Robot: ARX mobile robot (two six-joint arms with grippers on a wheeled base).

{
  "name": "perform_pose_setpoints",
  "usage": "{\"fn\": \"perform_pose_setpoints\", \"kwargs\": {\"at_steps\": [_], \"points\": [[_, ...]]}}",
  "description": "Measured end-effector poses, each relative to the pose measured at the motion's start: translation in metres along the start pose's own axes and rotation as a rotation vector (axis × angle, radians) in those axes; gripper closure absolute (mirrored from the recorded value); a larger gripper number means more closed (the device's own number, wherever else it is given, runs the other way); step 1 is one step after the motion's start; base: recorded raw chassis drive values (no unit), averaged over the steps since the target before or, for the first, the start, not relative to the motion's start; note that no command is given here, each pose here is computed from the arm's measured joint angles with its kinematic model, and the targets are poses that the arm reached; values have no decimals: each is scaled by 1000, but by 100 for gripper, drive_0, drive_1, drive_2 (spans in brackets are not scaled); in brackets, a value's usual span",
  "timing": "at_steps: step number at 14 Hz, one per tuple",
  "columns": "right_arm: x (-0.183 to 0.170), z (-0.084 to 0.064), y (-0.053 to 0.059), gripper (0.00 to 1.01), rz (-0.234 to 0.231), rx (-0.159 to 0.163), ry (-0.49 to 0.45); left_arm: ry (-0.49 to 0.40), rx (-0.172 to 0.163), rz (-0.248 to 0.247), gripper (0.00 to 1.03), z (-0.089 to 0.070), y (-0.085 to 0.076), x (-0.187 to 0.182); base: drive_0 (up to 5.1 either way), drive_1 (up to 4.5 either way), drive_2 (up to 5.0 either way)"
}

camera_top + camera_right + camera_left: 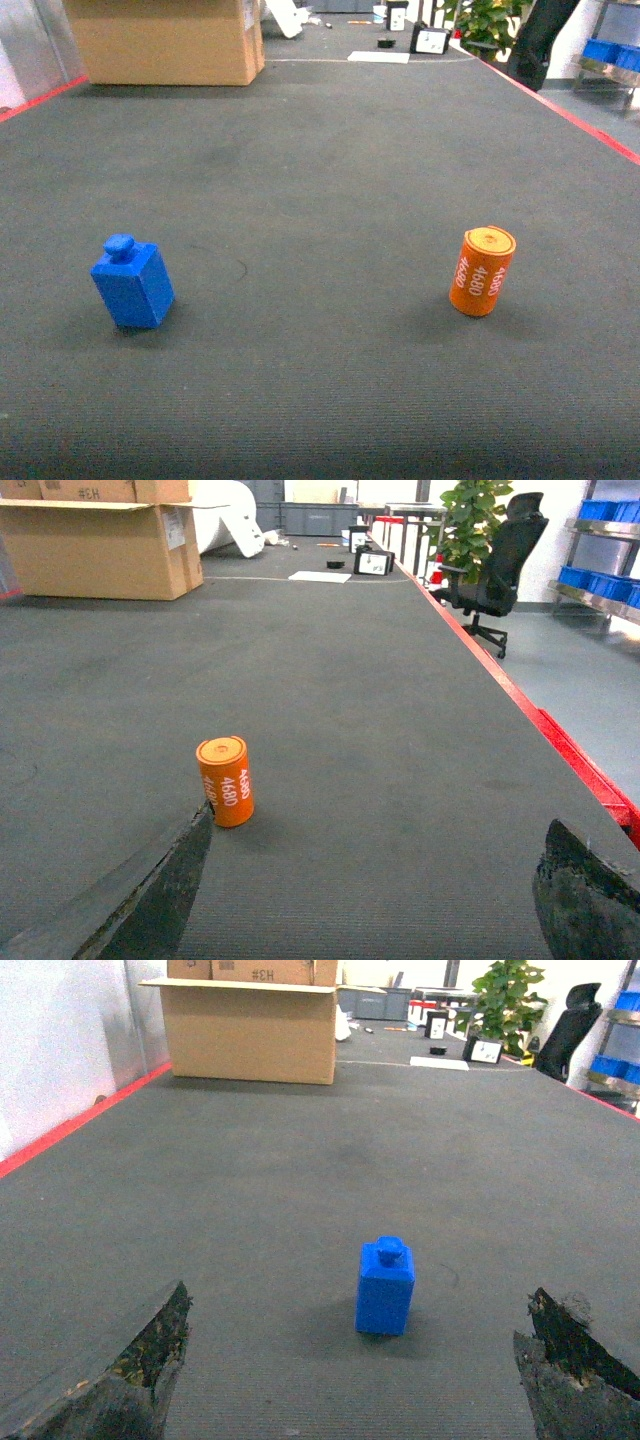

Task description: Sort blue parts and orange caps into right shelf containers

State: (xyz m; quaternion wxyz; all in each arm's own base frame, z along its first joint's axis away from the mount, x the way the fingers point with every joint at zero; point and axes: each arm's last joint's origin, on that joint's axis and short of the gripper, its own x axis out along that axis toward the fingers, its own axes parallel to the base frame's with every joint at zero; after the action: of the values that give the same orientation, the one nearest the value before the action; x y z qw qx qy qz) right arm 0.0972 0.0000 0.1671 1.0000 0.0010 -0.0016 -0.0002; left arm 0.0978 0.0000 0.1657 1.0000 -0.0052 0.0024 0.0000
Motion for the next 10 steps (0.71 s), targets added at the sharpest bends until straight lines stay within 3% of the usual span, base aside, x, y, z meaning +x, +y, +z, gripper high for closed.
{"fn": "perform_pose_setpoints", "kwargs": {"at_steps": [7,8,9,10], "points": [[0,-1,0,3,-8,1,14,13,-1,12,5,-1,0,0,0,0,0],[2,-4,2,3,-67,21,123,70,-14,98,5,-2,-4,3,0,0,0],[9,-5,6,3,-91,28,171,91,-16,141,5,1,-10,12,0,0,0],[16,-3,10,3,-79,38,165,96,-14,164,5,4,-12,22,0,0,0]]}}
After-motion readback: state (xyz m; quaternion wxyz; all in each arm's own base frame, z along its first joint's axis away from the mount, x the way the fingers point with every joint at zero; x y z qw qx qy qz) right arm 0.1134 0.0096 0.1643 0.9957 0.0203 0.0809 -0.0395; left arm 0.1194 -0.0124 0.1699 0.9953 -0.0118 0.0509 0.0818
